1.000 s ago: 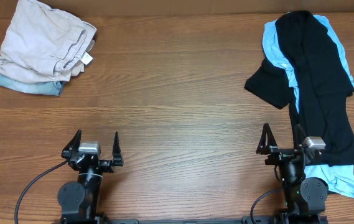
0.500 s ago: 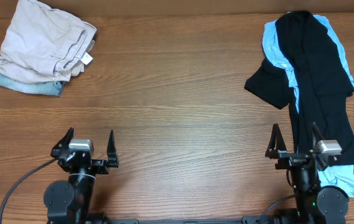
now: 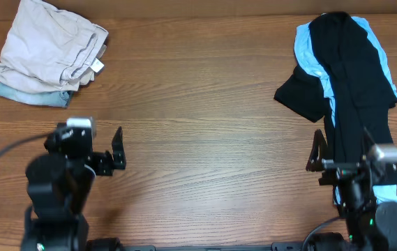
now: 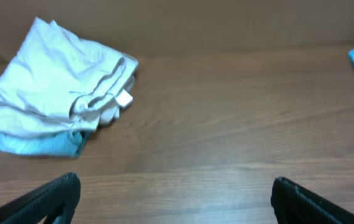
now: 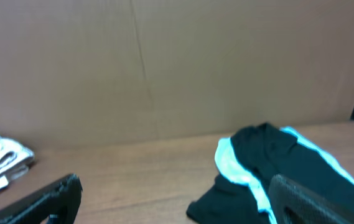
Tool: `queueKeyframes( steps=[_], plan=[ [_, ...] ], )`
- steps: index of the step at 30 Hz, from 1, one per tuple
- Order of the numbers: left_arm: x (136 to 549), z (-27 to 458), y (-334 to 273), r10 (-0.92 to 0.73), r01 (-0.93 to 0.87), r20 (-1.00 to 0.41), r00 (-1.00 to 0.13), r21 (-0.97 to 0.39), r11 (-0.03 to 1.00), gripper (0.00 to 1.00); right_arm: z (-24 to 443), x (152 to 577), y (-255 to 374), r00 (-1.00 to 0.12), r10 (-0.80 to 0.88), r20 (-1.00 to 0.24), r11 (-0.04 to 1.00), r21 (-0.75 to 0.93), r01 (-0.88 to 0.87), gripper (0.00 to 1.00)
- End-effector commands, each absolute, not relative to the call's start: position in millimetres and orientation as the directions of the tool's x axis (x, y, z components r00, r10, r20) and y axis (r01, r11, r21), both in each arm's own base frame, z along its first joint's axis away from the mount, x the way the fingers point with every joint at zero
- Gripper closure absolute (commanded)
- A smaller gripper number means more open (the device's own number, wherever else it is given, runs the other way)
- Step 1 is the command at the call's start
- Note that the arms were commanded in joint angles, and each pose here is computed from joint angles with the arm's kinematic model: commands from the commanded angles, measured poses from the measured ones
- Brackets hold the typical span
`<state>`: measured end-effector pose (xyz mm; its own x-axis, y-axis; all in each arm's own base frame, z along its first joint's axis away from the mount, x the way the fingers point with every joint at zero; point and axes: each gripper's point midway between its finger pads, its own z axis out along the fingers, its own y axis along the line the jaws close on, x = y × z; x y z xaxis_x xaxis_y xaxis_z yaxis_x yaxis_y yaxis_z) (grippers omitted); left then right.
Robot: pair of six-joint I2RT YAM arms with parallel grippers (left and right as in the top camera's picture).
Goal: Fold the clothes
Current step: 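Reach the right gripper to the black shirt on the right pile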
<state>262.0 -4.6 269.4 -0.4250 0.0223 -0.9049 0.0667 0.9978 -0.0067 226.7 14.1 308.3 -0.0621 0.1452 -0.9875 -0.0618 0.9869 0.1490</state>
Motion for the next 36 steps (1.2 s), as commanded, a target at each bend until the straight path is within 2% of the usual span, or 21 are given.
queueKeyframes(
  steps=[1, 9, 11, 14, 19, 24, 28, 31, 36],
  plan=[
    [274, 291, -7, 0.064, 0.099, -0.87, -0.489, 0.017, 0.995, 0.0, 327, 244, 23, -0.135, 0.142, -0.981, 0.983, 0.156, -0.096, 0.0],
    [298, 282, -11, 0.051, 0.119, -0.689, -0.723, -0.052, 0.992, 0.0, 332, 299, 28, -0.408, 0.131, -0.904, 0.983, 0.172, -0.065, 0.0],
    [304, 279, -16, 0.049, 0.137, -0.653, -0.756, -0.085, 0.987, 0.0, 329, 315, 29, -0.493, 0.127, -0.861, 0.983, 0.177, -0.055, 0.0],
    [315, 270, -18, 0.047, 0.141, -0.611, -0.79, -0.107, 0.984, 0.0, 325, 341, 30, -0.561, 0.107, -0.821, 0.985, 0.163, -0.05, 0.0],
    [333, 245, -18, 0.045, 0.134, -0.554, -0.831, -0.121, 0.984, 0.0, 317, 397, 22, -0.548, 0.029, -0.836, 0.995, 0.076, -0.064, 0.0],
    [348, 221, -16, 0.044, 0.124, -0.502, -0.864, -0.128, 0.984, 0.0, 296, 436, -27, -0.537, 0.092, -0.839, 0.996, 0.077, 0.051, 0.0],
    [362, 212, -15, 0.044, 0.125, -0.506, -0.862, -0.128, 0.984, 0.0, 261, 457, -82, -0.562, 0.156, -0.812, 0.983, 0.075, 0.165, 0.0],
    [374, 210, -15, 0.044, 0.128, -0.526, -0.85, -0.124, 0.984, 0.0, 217, 468, -131, -0.6, 0.212, -0.771, 0.963, 0.059, 0.264, 0.01],
    [382, 210, -14, 0.045, 0.13, -0.543, -0.838, -0.12, 0.984, 0.0, 158, 475, -173, -0.654, 0.258, -0.712, 0.943, 0.036, 0.332, 0.09]
  ],
)
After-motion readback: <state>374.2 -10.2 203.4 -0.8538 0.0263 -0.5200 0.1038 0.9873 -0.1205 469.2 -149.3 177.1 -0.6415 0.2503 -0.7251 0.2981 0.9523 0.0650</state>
